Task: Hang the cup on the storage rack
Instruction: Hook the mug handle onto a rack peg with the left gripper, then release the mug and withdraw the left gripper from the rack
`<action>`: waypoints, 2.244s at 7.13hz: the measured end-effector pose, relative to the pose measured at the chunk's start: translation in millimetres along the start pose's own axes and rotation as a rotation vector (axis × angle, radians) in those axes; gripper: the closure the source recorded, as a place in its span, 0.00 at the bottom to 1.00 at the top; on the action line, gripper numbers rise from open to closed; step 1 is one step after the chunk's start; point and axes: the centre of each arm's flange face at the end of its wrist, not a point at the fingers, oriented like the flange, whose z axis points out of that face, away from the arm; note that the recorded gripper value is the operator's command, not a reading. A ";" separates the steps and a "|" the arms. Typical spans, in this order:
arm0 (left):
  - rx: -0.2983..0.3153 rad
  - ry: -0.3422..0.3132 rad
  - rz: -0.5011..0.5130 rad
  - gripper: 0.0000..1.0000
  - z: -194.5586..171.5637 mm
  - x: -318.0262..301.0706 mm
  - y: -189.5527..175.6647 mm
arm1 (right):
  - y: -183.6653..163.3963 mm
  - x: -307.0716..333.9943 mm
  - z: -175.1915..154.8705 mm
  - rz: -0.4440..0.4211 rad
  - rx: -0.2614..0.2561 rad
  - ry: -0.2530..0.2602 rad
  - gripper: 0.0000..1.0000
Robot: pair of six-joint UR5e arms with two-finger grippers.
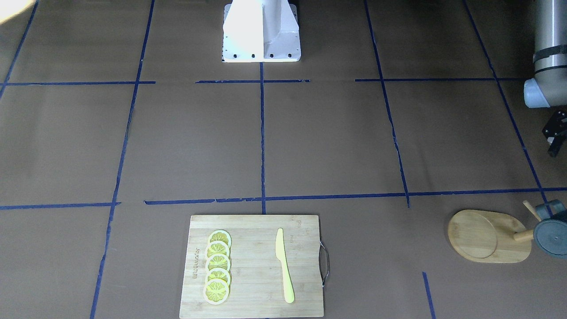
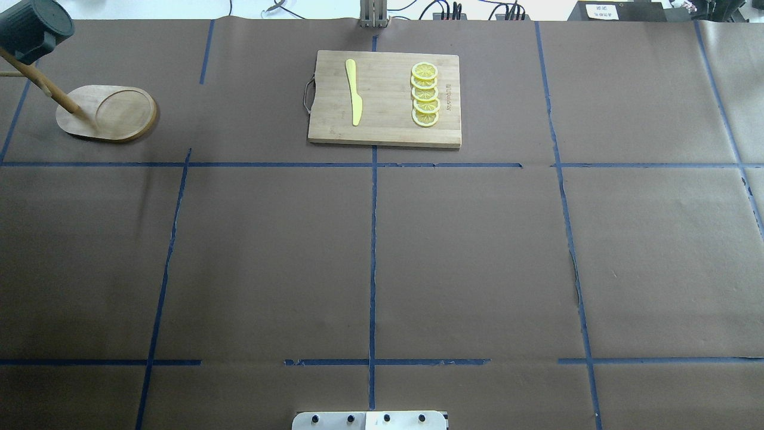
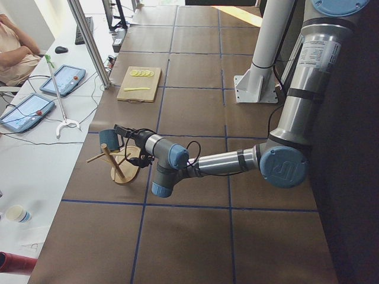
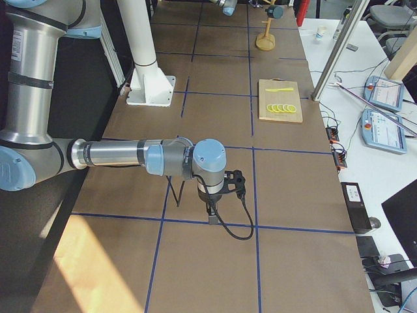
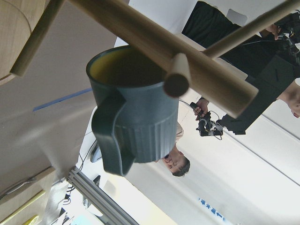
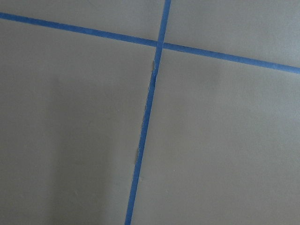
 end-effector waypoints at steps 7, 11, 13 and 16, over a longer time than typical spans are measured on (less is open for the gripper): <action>-0.154 -0.397 1.402 0.00 -54.4 23.5 20.2 | 1.0 1.6 3.5 0.007 -0.008 -0.007 0.00; -0.176 -0.807 2.099 0.00 -57.7 59.7 -44.7 | 1.3 2.3 4.5 0.011 -0.010 -0.009 0.00; -0.164 -1.180 2.337 0.00 -69.2 82.4 -83.8 | 1.3 2.0 4.2 0.010 -0.009 -0.009 0.00; -0.261 -1.850 2.098 0.00 -79.9 118.8 -119.7 | 2.6 2.9 5.4 0.012 -0.012 -0.010 0.00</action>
